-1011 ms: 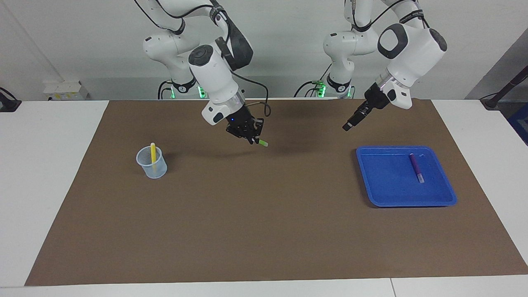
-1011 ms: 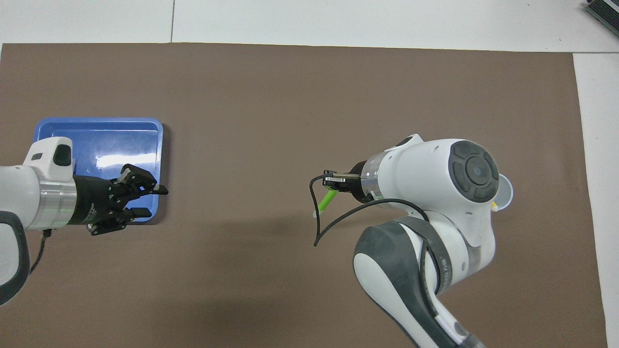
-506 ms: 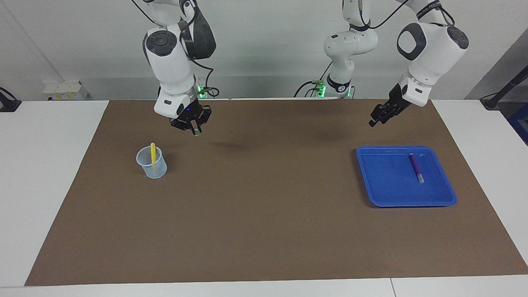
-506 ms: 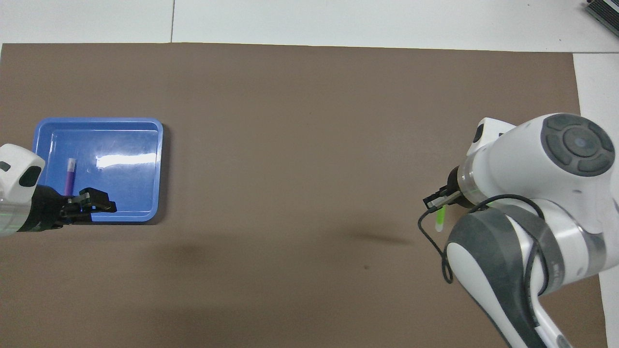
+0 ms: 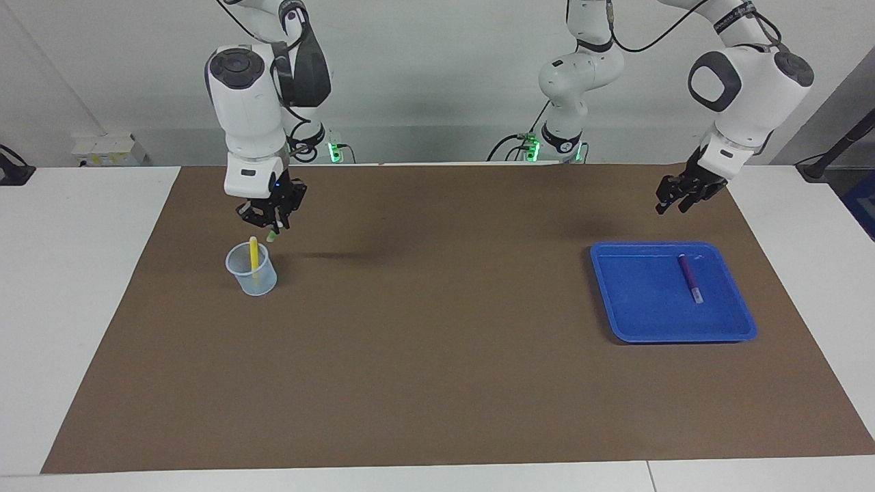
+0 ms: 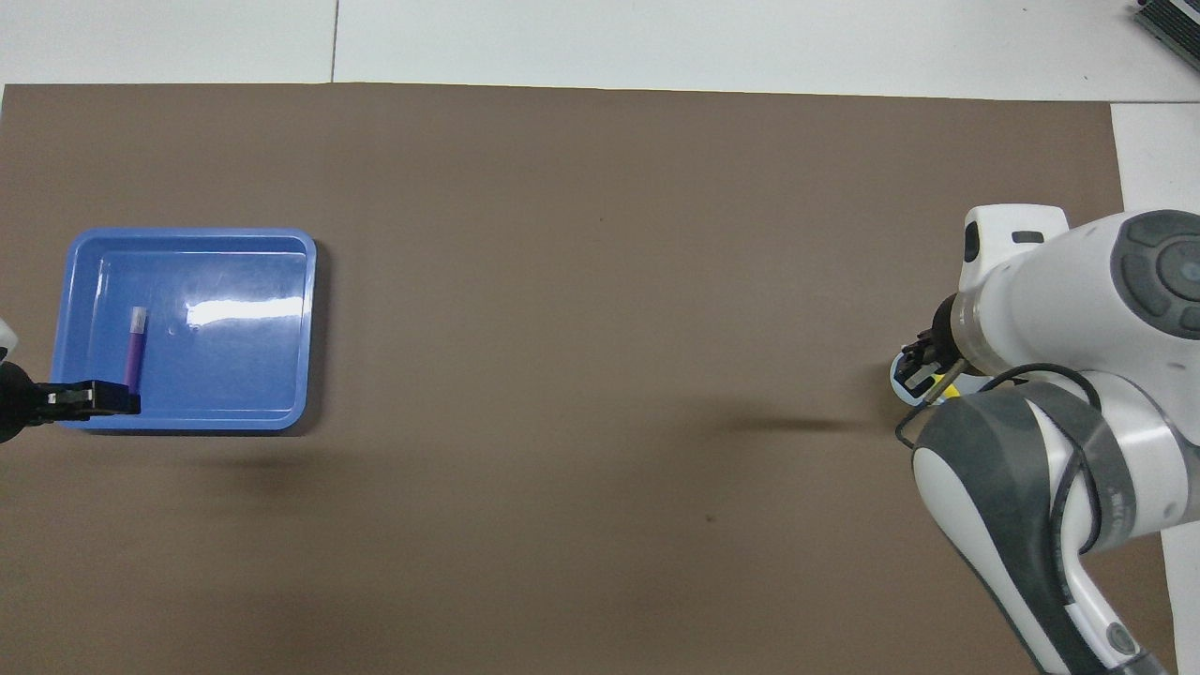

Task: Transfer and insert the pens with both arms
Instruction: 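Carry the green pen to the white cup with the right gripper, then insert the green pen into the white cup and open the right gripper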

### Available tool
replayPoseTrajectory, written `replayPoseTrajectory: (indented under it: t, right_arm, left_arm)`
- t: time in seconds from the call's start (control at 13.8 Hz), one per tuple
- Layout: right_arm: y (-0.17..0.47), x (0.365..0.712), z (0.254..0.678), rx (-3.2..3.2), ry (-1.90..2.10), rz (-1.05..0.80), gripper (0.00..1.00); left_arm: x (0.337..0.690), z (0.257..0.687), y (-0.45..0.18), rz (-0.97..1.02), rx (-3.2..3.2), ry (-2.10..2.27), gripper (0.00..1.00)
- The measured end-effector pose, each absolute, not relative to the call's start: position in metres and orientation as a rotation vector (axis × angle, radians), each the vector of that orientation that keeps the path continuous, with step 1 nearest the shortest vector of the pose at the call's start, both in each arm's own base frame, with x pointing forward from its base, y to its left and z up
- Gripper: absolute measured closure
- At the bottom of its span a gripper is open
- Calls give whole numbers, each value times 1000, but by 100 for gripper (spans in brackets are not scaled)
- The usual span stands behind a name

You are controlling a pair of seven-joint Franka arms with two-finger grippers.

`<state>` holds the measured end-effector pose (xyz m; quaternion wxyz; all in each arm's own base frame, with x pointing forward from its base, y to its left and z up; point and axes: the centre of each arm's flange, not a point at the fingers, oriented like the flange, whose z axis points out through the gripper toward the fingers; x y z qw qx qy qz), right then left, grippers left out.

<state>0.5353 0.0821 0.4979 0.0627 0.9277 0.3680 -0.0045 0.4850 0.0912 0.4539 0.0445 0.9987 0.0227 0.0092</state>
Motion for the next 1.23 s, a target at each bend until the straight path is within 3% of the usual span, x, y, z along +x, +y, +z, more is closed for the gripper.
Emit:
replayPoseTrajectory:
  t: [0.43,0.79,1.08,1.23]
  right_arm:
    - [46,542,472,2753,1196,23,81]
    - [32,537,448,2774,1163,8,81]
    - [24,534,439,2785,1146,-3,49]
    - [27,535,440,2828,1113,17,20]
  left_arm:
    - [515,393,118,92,3113,28,39]
    - [536,367,131,101,3140,-57,40]
    - [545,333,147,118,3144,-98,40]
    - [548,316,153,126,3141,-104,40]
